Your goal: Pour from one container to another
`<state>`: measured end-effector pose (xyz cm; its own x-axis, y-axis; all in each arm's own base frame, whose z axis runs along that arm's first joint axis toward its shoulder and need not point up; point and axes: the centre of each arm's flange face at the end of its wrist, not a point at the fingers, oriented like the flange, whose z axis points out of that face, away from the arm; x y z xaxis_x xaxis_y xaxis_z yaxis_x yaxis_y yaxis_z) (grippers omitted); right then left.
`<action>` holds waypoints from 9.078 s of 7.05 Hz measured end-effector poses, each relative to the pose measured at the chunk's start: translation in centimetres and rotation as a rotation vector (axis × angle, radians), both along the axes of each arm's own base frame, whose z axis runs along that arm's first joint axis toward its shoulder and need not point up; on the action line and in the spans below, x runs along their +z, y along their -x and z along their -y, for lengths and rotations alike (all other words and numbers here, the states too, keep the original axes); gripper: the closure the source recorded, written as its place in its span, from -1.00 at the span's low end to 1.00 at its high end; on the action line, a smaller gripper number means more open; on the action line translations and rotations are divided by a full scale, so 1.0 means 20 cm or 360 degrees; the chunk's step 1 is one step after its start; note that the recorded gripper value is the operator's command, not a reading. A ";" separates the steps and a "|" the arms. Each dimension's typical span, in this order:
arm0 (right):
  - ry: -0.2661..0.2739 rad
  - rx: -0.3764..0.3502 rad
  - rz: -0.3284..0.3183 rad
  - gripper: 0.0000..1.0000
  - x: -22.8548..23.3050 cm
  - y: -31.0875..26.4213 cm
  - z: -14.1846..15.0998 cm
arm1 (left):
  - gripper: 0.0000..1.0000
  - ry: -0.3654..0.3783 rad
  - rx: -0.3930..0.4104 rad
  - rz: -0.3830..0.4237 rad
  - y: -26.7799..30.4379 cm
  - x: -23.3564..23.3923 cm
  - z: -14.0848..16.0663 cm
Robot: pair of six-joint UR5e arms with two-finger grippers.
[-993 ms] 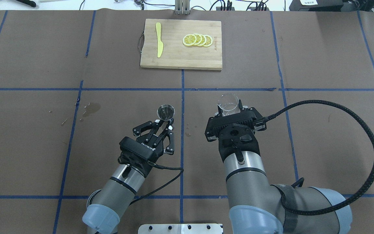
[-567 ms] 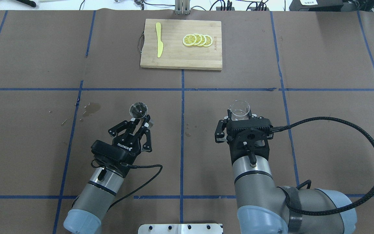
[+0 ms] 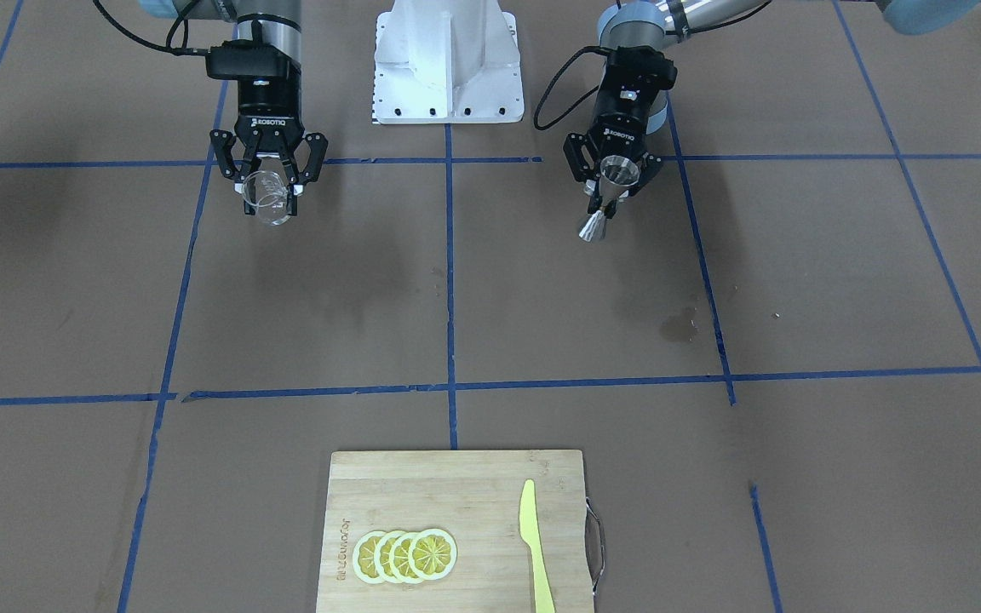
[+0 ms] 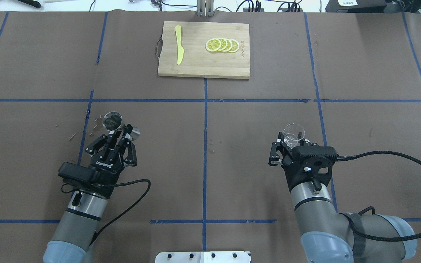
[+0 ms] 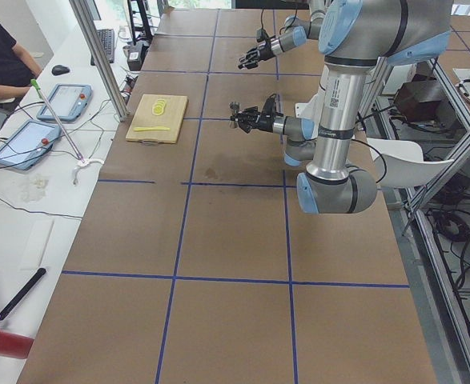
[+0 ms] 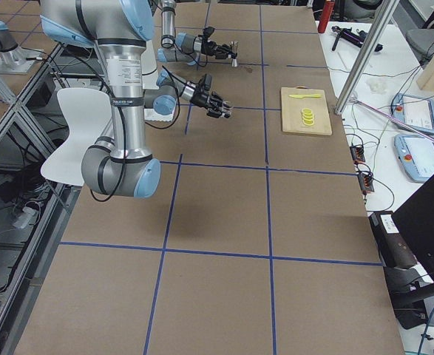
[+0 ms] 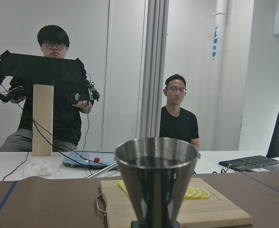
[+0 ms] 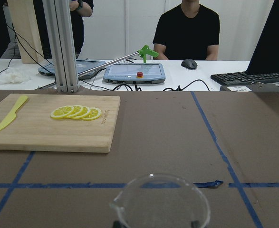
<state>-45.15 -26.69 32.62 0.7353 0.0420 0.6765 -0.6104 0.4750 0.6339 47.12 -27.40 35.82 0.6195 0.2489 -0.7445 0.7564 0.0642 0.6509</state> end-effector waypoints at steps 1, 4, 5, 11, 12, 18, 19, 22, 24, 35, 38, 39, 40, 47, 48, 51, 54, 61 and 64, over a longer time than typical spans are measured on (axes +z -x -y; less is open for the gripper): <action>-0.0011 0.0018 -0.0024 1.00 0.10 0.00 0.00 | 1.00 0.0016 -0.0034 -0.0009 0.11 0.07 -0.01; -0.0017 0.0044 -0.0099 1.00 0.26 -0.02 0.01 | 1.00 0.0041 -0.0074 0.0052 0.36 0.29 -0.03; -0.0018 0.0046 -0.0103 1.00 0.27 -0.02 0.01 | 1.00 0.0050 -0.0075 0.0066 0.45 0.42 -0.04; -0.0021 0.0045 -0.0092 1.00 0.25 -0.02 0.01 | 1.00 0.0177 -0.0048 0.0326 1.01 1.34 -0.09; -0.0024 0.0047 -0.0088 1.00 0.24 -0.03 0.01 | 1.00 0.0201 -0.0038 0.0255 1.03 1.40 -0.10; -0.0048 0.0046 -0.0085 1.00 0.23 -0.01 -0.02 | 1.00 0.0229 0.0082 0.0300 1.01 1.53 -0.15; -0.0049 0.0045 -0.0083 1.00 0.23 -0.01 -0.02 | 1.00 0.0233 0.0098 0.0280 1.00 1.53 -0.17; -0.0050 0.0042 -0.0075 1.00 0.22 0.00 -0.03 | 1.00 0.0258 0.0122 0.0178 0.97 1.54 -0.21; -0.0051 0.0039 -0.0069 1.00 0.21 0.00 -0.03 | 1.00 0.0261 0.0104 0.0205 0.95 1.55 -0.24; -0.0054 0.0034 -0.0047 1.00 0.17 -0.01 -0.04 | 1.00 0.0281 0.0181 0.0220 0.87 1.58 -0.31; -0.0055 0.0033 -0.0042 1.00 0.17 -0.01 -0.04 | -0.16 0.0284 0.0199 0.0218 0.87 1.59 -0.33; -0.0055 0.0033 -0.0040 1.00 0.17 -0.01 -0.04 | -0.99 0.0283 0.0199 0.0222 0.86 1.59 -0.33; -0.0055 0.0031 -0.0035 1.00 0.16 -0.01 -0.05 | -1.00 0.0280 0.0196 0.0229 0.86 1.59 -0.33; -0.0057 0.0031 -0.0012 1.00 0.12 -0.02 -0.05 | -1.00 0.0281 0.0214 0.0199 0.86 1.57 -0.33; -0.0057 0.0031 -0.0006 1.00 0.12 -0.02 -0.05 | -1.00 0.0284 0.0239 0.0201 0.87 1.57 -0.33; -0.0059 0.0031 0.0015 1.00 0.09 -0.04 -0.05 | -1.00 0.0289 0.0364 0.0232 0.96 1.55 -0.34; -0.0059 0.0030 0.0020 1.00 0.08 -0.05 -0.05 | -1.00 0.0309 0.0550 0.0288 1.06 1.53 -0.36; -0.0059 0.0022 0.0020 1.00 0.08 -0.04 -0.06 | -1.00 0.0452 0.1011 0.0569 1.44 1.73 -0.41; -0.0059 0.0020 0.0020 1.00 0.08 -0.04 -0.07 | -1.00 0.0621 0.0998 0.0493 1.64 1.78 -0.34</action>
